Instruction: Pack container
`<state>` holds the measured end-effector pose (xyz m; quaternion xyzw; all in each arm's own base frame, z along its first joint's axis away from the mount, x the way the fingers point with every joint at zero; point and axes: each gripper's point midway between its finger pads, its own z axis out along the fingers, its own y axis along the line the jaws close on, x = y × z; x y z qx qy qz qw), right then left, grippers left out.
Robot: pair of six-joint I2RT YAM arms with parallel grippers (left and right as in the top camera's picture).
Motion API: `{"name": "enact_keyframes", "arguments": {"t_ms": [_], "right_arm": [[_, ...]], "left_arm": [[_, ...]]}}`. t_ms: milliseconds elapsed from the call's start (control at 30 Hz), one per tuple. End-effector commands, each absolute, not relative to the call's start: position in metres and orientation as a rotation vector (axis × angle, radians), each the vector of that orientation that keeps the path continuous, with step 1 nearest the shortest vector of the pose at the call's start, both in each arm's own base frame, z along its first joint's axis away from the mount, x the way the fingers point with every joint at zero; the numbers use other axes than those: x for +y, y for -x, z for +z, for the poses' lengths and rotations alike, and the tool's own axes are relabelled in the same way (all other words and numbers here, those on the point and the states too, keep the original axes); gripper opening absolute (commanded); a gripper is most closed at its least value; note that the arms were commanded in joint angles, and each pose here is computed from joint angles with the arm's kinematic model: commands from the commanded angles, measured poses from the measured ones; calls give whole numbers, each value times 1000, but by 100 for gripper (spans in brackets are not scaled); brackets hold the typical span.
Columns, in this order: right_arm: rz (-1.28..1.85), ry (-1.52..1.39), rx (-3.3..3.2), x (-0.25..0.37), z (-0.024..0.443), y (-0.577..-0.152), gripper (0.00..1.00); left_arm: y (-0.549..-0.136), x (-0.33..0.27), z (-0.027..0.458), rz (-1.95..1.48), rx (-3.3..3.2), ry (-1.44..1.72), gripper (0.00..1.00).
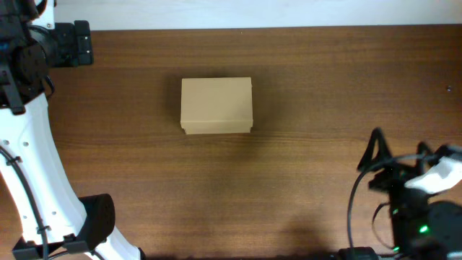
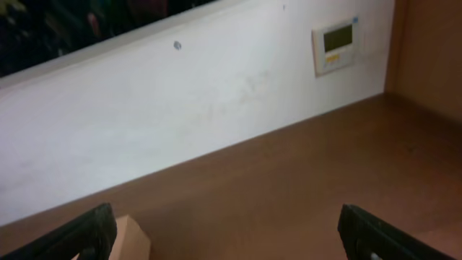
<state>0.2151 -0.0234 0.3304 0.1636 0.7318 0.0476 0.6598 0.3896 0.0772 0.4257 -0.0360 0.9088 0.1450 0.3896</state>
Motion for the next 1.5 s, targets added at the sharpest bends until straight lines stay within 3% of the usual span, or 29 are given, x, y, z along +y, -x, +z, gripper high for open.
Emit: {"name": "enact_keyframes", "arguments": {"t_ms": [0, 367, 833, 1067, 1467], "right_arm": [[107, -395, 1649, -27, 300, -208, 99], [66, -427, 1659, -34, 228, -200, 99], [18, -464, 1778, -40, 171, -209, 99], [-8, -472, 1895, -40, 116, -213, 99], [9, -463, 1873, -38, 120, -216, 99]], "left_arm": [[-390, 77, 424, 374, 2315, 85, 100], [-390, 77, 424, 374, 2315, 85, 100], [-390, 77, 424, 374, 2315, 85, 100], [-390, 77, 424, 374, 2315, 85, 100], [-390, 77, 424, 374, 2315, 85, 100]]}}
